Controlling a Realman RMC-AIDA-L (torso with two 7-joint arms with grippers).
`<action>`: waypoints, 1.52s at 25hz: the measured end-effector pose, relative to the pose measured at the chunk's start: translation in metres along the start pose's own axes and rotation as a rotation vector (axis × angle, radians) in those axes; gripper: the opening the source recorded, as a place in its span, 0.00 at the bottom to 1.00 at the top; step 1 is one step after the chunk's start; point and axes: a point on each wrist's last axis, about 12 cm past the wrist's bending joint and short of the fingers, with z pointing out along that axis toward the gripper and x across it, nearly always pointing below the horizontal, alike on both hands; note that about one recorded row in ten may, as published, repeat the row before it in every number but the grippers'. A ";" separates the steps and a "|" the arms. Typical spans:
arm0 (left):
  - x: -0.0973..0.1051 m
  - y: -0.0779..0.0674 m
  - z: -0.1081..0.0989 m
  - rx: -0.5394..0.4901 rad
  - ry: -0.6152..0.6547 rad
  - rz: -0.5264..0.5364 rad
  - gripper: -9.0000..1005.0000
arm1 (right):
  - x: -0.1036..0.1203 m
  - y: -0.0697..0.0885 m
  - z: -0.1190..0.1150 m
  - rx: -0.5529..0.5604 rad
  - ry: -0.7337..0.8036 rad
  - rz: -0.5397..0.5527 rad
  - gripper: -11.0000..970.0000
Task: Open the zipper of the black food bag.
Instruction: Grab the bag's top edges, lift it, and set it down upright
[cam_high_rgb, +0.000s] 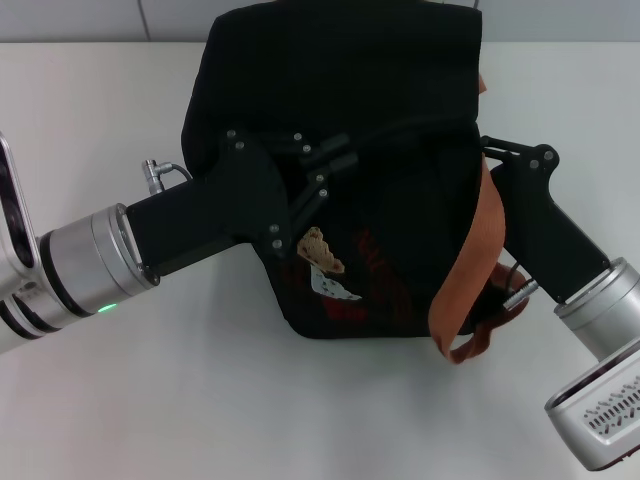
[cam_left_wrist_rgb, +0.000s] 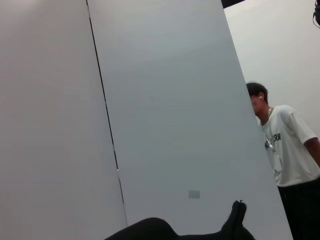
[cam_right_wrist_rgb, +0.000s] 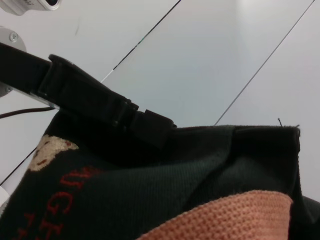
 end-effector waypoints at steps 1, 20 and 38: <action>0.000 0.000 0.000 0.000 0.000 0.000 0.09 | 0.000 0.000 0.000 0.000 0.000 0.000 0.01; 0.000 0.000 0.000 0.001 -0.003 0.000 0.09 | 0.000 0.000 0.000 -0.002 0.001 0.000 0.01; -0.001 0.001 -0.004 -0.036 -0.013 0.000 0.09 | 0.002 0.000 -0.003 -0.008 0.016 -0.006 0.01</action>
